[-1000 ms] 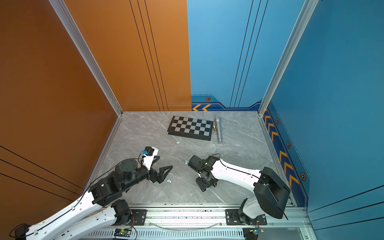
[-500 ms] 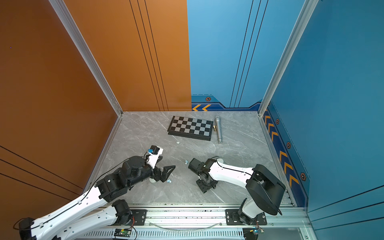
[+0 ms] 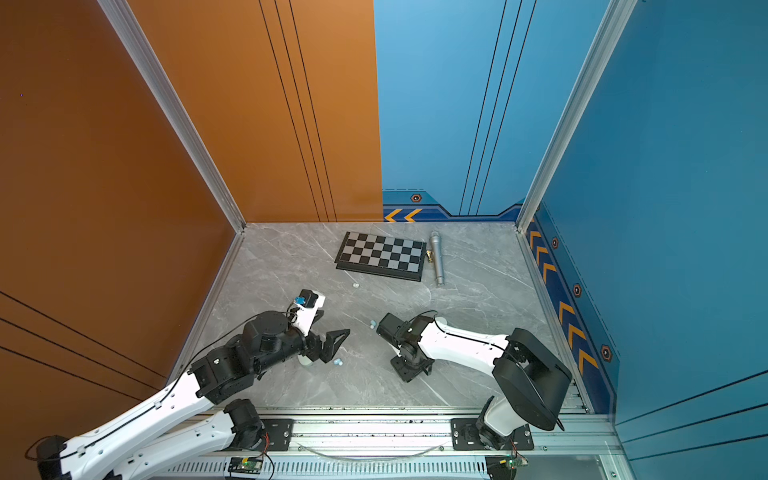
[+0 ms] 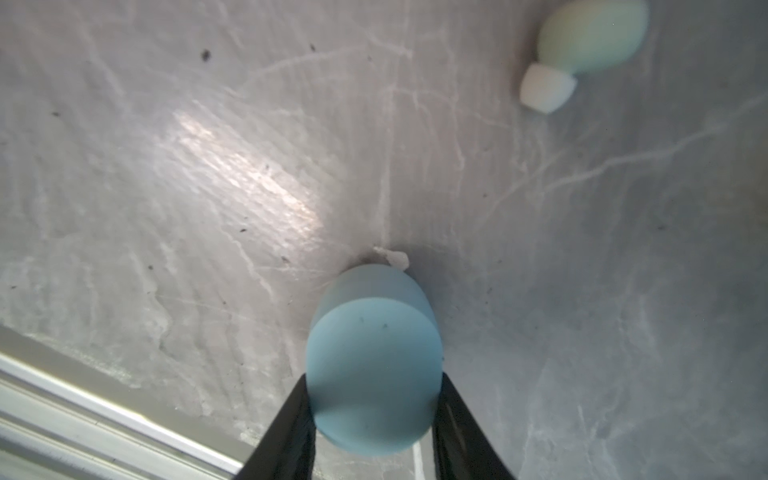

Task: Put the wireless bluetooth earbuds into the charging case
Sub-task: 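Close the right gripper on the light-blue case and lift it, then carry the case toward the left gripper while the left gripper approaches it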

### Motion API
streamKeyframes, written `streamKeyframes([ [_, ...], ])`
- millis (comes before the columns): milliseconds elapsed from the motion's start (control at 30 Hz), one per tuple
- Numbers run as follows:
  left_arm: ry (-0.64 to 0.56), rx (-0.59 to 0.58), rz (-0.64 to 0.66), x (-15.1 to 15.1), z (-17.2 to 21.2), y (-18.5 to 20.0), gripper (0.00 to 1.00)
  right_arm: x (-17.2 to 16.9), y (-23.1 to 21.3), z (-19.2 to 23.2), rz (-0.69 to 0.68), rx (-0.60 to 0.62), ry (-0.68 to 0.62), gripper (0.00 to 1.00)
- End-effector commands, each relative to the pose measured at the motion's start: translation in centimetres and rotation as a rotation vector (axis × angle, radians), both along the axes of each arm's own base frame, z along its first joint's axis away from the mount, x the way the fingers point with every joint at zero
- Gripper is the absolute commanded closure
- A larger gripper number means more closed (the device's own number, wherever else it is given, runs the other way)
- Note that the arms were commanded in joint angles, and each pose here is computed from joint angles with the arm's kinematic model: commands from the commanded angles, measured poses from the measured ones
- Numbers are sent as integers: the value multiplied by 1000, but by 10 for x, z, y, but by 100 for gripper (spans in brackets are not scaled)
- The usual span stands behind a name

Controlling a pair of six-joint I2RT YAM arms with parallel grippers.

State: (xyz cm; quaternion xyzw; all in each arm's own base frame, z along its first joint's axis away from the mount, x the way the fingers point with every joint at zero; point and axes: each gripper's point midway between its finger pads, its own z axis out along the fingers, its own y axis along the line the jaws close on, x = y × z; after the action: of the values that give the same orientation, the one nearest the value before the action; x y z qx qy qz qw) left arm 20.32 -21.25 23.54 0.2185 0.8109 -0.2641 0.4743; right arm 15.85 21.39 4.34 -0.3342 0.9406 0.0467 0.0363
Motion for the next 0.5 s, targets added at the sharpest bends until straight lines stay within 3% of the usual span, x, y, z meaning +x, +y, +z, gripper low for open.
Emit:
streamKeyframes([
  [0,-52,-14,5,-1,18,7,2,2,26,46,199,166,-13,78],
  [300,-114,56,-326,-40,28,-17,3,-19,36,126,603,514,-117,81],
  [467,-83,53,-504,-59,24,-38,11,-21,36,151,660,614,-175,82],
])
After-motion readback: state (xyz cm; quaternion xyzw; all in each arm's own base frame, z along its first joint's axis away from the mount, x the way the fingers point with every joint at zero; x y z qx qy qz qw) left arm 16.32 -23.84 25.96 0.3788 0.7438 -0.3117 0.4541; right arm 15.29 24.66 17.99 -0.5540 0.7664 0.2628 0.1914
